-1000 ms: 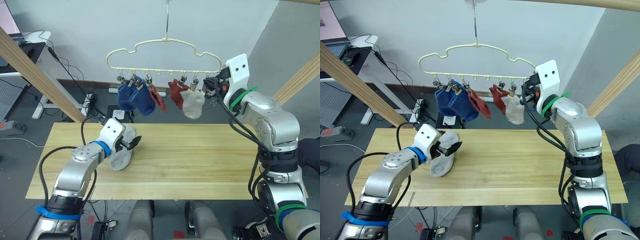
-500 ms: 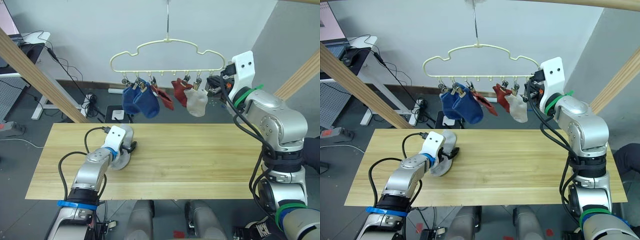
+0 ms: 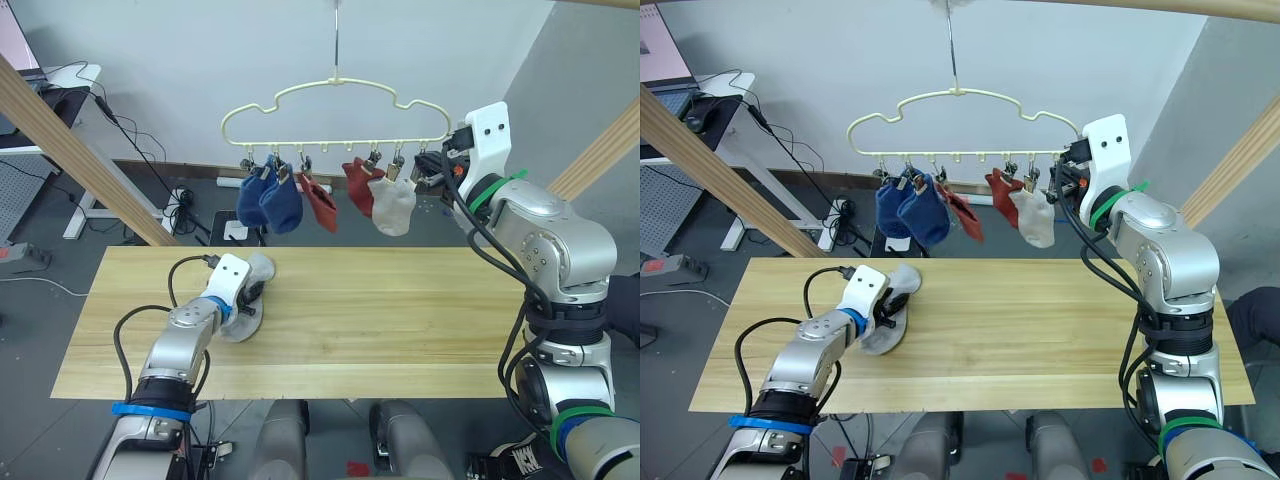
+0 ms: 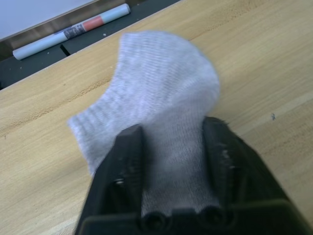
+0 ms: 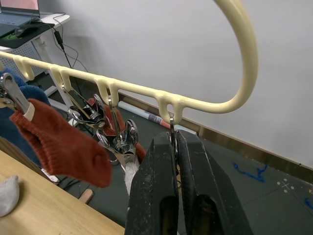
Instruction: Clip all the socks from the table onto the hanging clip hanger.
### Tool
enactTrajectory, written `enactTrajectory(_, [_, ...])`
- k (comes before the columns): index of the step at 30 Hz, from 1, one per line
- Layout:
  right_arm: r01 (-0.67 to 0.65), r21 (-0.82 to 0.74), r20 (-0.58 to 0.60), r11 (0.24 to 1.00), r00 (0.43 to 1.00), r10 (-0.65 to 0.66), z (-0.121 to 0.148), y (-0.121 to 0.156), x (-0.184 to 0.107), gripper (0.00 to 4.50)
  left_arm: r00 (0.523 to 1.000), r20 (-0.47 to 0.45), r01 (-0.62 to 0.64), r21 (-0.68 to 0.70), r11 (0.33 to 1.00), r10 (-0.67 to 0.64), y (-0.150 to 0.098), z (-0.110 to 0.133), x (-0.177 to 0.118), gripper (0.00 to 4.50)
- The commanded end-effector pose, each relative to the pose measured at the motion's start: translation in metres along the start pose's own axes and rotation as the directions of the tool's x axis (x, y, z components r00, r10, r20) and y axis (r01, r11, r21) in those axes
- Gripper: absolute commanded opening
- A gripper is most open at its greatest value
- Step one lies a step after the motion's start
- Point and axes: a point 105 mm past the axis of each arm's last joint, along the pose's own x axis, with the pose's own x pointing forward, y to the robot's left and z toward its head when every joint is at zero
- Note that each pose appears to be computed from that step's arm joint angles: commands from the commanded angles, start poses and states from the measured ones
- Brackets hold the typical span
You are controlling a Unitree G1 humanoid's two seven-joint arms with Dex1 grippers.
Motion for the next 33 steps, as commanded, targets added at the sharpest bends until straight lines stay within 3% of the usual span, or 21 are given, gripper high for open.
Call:
enactTrajectory(1, [0.012, -0.008, 0.039, 1.000, 0.999, -0.012, 0.009, -0.005, -0.003, 0.00, 0.999, -0.029, 0.038, 0.005, 0.999, -0.038, -0.006, -0.010, -0.003, 0.63])
enactTrajectory(3, [0.011, -0.011, 0.035, 1.000, 0.999, -0.011, 0.009, -0.006, -0.003, 0.00, 0.999, -0.022, 0.047, 0.007, 0.999, -0.047, -0.006, -0.008, -0.003, 0.10])
enactTrajectory(4, [0.011, -0.013, 0.033, 1.000, 0.999, -0.010, 0.009, -0.007, -0.004, 0.00, 0.998, -0.009, 0.056, 0.006, 0.998, -0.056, -0.007, -0.005, -0.004, 0.05])
enactTrajectory(9, [0.003, -0.018, 0.018, 1.000, 1.000, -0.003, 0.012, -0.013, -0.006, 0.00, 0.967, 0.148, 0.211, -0.015, 0.977, -0.206, -0.033, 0.027, -0.009, 0.05])
enactTrajectory(12, [-0.003, -0.006, 0.010, 1.000, 1.000, 0.003, 0.012, -0.016, -0.007, 0.00, 0.939, 0.192, 0.293, -0.013, 0.956, -0.285, -0.045, 0.040, -0.016, 0.05])
enactTrajectory(17, [-0.019, 0.059, -0.003, 0.998, 1.000, 0.020, 0.013, -0.016, -0.008, 0.00, 0.792, 0.393, 0.534, -0.075, 0.842, -0.467, -0.070, 0.084, -0.046, 0.05])
enactTrajectory(23, [-0.060, 0.178, -0.070, 0.982, 0.995, 0.073, 0.019, -0.024, -0.016, 0.00, 0.611, 0.457, 0.662, 0.152, 0.734, -0.646, -0.106, 0.121, -0.076, 0.05])
enactTrajectory(27, [-0.068, 0.259, -0.095, 0.964, 0.991, 0.095, 0.026, -0.028, -0.019, 0.00, 0.556, 0.480, 0.672, 0.221, 0.707, -0.678, -0.119, 0.137, -0.080, 0.05])
enactTrajectory(33, [-0.121, 0.475, -0.116, 0.872, 0.973, 0.198, 0.033, -0.016, -0.025, 0.00, 0.479, 0.535, 0.669, 0.291, 0.684, -0.696, -0.151, 0.167, -0.073, 0.05])
